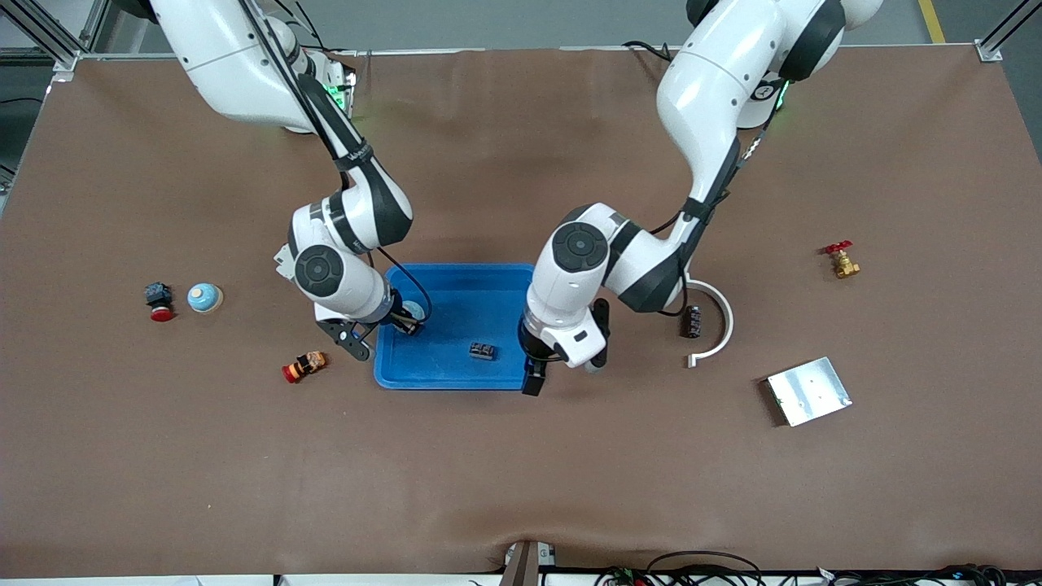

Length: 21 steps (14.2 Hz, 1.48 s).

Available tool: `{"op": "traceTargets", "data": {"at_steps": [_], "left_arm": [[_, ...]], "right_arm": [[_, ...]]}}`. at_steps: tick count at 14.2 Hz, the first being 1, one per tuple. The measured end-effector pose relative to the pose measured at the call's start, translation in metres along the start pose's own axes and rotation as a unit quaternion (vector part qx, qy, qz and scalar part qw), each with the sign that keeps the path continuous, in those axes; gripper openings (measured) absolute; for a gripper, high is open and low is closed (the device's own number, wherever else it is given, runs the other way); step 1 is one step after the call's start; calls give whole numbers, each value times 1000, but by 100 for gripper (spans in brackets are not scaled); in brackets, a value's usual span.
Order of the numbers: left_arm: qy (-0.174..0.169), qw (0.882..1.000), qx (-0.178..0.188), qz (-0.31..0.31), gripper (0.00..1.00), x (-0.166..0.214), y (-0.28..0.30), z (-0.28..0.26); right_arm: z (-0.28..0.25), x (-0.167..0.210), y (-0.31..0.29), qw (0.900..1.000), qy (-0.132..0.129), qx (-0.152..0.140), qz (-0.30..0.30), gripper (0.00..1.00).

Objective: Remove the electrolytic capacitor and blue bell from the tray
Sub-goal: 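Grasp the second bell with the right gripper while the left gripper reaches the tray, then place the bell beside the first bell while the left gripper grasps the capacitor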

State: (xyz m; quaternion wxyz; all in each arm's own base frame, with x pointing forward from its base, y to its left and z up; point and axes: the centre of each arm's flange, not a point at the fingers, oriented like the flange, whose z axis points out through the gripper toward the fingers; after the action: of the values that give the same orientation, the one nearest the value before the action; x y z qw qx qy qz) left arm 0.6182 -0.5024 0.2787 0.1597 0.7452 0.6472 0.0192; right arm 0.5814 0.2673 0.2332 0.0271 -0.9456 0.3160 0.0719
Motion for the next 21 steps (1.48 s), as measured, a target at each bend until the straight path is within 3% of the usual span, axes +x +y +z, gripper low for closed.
{"op": "traceTargets", "data": {"at_steps": [2,5,8,11,13,21], "left_arm": [[-7,1000,-5,-6,100,-17,-5,17],[-8,1000,-4,4,100,-38,-20,36],[-7,1000,4,17,100,-53,-37,50],[-2,1000,14,25,100,-58,-51,66],[1,1000,17,26,100,-58,-54,72],[10,999,15,44,100,-66,-75,97]], "right_arm": [[-27,15,0,999,-2,3,-49,63],[-47,72,39,990,-2,0,-140,63],[-60,146,113,973,-18,-15,-230,63],[-68,195,171,957,-10,-33,-289,63],[-66,206,185,951,-2,-38,-306,63],[-12,219,192,953,-3,-49,-300,63]]}}
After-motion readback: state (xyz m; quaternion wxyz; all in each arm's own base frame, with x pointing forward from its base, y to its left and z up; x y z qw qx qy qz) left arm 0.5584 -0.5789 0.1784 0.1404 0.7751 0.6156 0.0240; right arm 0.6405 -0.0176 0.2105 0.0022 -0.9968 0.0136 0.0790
